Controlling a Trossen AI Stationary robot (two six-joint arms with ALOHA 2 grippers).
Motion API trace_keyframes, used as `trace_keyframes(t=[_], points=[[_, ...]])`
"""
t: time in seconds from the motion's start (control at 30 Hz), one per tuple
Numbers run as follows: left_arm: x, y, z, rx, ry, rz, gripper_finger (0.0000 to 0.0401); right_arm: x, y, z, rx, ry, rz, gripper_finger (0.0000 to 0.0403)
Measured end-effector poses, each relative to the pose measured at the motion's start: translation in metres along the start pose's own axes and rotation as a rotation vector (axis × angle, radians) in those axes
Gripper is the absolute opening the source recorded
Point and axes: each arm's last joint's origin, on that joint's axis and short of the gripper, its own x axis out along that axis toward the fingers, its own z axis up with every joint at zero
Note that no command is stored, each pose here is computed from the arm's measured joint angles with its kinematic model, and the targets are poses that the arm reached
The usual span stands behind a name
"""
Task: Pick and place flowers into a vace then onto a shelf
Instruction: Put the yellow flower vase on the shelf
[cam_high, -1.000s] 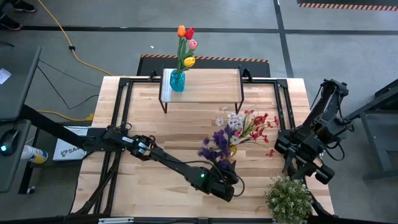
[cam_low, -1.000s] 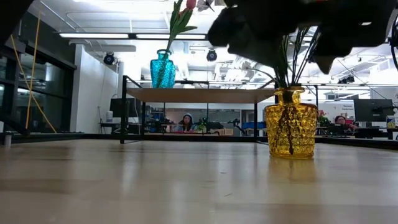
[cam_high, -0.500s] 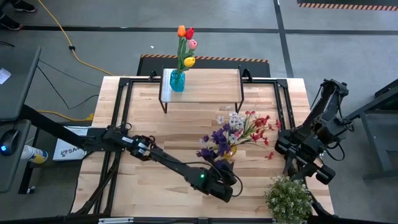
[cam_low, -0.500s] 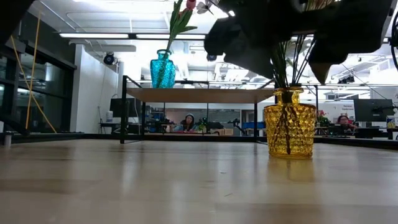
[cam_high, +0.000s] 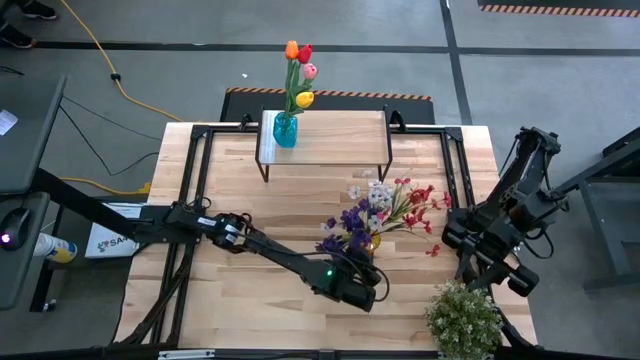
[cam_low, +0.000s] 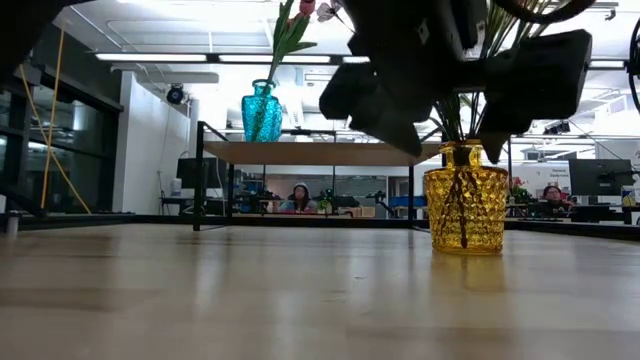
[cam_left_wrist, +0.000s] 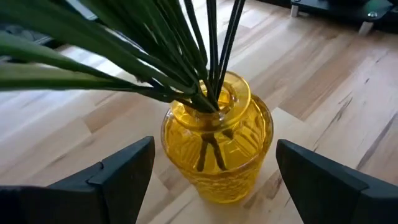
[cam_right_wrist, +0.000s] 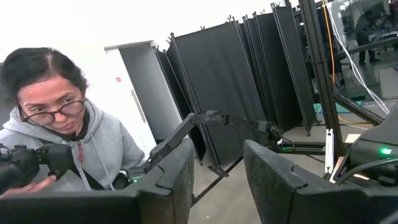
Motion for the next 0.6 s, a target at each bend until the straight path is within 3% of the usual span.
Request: trace_keyframes(t=[0.6], points=[[0.0047, -0.0051, 0.008, -0.078, -0.082, -0.004, 0.0369, 0.0001, -0.0007, -0.0014, 0.005, 0.012, -0.013, 0.013]])
